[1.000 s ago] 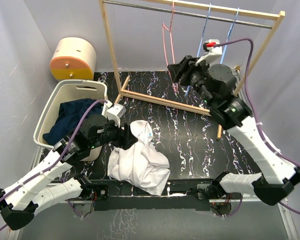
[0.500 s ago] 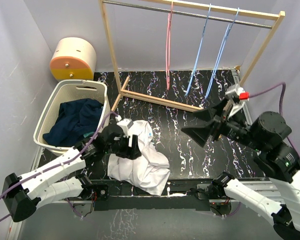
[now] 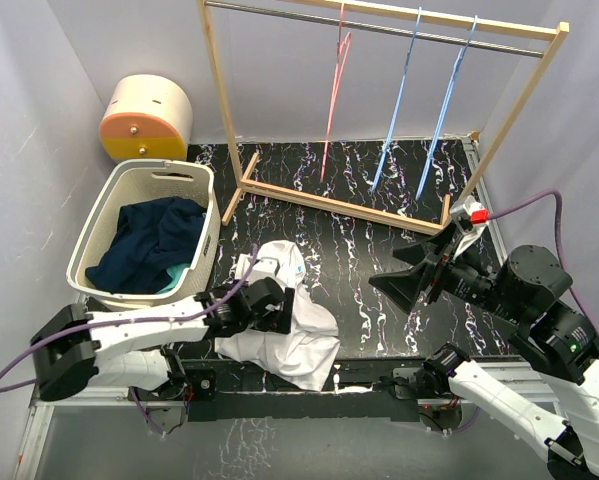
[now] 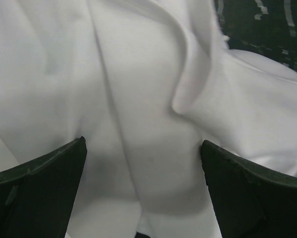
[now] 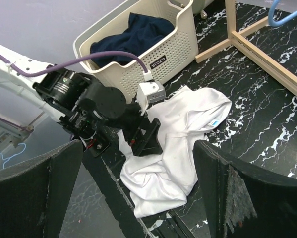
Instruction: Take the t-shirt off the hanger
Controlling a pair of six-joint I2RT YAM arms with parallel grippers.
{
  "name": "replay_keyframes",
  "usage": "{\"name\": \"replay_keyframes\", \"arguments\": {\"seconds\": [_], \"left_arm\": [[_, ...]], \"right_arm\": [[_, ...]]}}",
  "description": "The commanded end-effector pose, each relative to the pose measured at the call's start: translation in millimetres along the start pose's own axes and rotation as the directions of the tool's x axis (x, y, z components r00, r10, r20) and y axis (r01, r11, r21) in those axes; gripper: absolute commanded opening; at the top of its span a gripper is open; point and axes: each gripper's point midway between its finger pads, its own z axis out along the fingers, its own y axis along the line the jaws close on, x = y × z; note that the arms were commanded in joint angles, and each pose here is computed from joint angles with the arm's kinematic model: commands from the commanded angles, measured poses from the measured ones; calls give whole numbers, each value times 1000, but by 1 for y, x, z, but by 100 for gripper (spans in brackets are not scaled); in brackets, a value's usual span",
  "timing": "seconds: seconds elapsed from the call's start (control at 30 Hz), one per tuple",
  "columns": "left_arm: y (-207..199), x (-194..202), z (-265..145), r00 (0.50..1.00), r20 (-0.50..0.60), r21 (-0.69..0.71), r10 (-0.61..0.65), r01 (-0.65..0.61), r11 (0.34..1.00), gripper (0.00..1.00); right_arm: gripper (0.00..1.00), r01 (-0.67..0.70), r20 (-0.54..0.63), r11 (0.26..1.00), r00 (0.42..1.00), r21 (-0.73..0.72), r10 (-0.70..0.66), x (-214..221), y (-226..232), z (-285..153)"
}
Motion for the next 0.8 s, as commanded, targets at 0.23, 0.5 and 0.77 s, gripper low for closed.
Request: {"name": "replay_keyframes", "arguments": {"seconds": [0.23, 0.5, 0.77], "left_arm": [[29, 10, 39, 997, 26, -340, 76, -63, 938, 96], [39, -1, 22, 995, 88, -340, 56, -23, 940, 13], [69, -89, -23, 987, 160, -315, 33, 19, 949, 4]], "right_arm": [[98, 10, 34, 998, 999, 65, -12, 3, -13, -4], [98, 17, 6, 996, 1000, 93, -17, 11, -21, -1], [98, 15, -16, 996, 1000, 93, -14, 18, -27, 11]]}}
